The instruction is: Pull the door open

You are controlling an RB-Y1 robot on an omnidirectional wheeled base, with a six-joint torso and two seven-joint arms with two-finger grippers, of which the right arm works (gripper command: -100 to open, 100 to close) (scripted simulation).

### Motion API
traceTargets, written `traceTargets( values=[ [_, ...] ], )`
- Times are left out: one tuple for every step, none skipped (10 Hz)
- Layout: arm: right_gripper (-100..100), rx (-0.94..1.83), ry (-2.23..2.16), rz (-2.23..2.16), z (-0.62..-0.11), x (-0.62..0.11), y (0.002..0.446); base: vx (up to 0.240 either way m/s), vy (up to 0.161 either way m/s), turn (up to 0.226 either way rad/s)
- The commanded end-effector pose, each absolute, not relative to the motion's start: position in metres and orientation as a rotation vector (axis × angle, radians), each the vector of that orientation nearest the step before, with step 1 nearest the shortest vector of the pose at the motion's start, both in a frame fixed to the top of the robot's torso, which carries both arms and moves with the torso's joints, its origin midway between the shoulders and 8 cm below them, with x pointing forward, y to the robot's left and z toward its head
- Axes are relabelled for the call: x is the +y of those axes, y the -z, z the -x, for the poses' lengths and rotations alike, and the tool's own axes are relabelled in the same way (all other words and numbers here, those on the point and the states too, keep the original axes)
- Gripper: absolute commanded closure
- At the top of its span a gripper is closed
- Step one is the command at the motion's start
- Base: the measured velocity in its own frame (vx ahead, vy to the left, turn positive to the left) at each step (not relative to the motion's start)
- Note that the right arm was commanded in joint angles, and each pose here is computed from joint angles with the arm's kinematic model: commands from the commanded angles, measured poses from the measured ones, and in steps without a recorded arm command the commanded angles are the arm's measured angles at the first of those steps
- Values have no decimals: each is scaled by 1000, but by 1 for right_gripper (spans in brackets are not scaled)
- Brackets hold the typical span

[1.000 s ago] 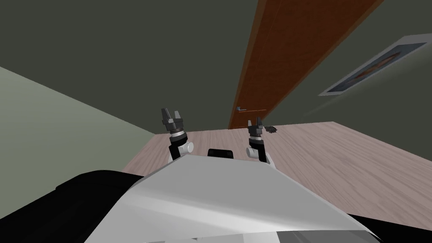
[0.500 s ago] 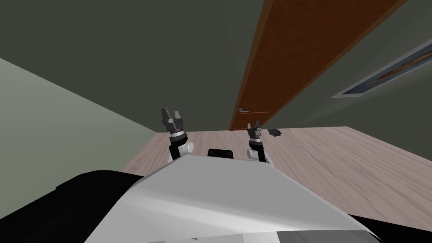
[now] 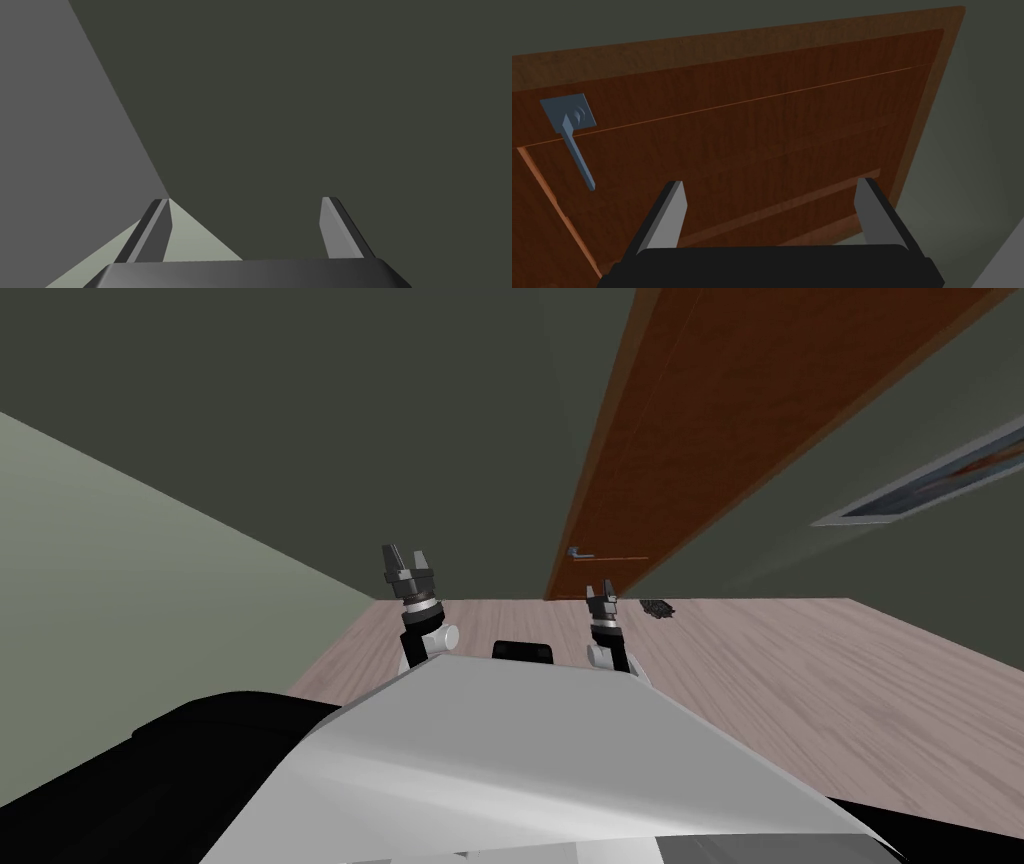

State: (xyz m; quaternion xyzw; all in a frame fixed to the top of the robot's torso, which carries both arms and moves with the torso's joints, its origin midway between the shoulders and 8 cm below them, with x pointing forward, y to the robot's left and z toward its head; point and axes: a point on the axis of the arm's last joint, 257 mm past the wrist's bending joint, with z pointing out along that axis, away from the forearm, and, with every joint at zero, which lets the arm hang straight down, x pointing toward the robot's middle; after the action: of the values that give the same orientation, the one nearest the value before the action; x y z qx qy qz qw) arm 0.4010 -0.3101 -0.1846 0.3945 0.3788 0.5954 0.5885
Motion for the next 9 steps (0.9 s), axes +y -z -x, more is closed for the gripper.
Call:
traceTargets(
  values=[
    [-100,896,-1375,-939,-402,-315,199,50,-14,57],
    [-100,907,-1366,-954,-401,-320,209,79,-20,108],
    [-100,917,-1356,-969,-400,-325,218,93,-43,111],
    [-100,927,-1346,-984,-399,-330,228,91,-49,113],
    [-100,935,-1338,-996,-398,-335,236,100,-41,86],
    [-100,945,-1325,-1014,-397,-341,247,93,-32,99],
    [-100,954,-1315,-1029,-395,-346,256,90,-48,92],
    [-100,963,-1304,-1043,-393,-352,265,95,-55,100],
    [-100,971,-1292,-1058,-391,-357,273,87,-54,95]
  ],
)
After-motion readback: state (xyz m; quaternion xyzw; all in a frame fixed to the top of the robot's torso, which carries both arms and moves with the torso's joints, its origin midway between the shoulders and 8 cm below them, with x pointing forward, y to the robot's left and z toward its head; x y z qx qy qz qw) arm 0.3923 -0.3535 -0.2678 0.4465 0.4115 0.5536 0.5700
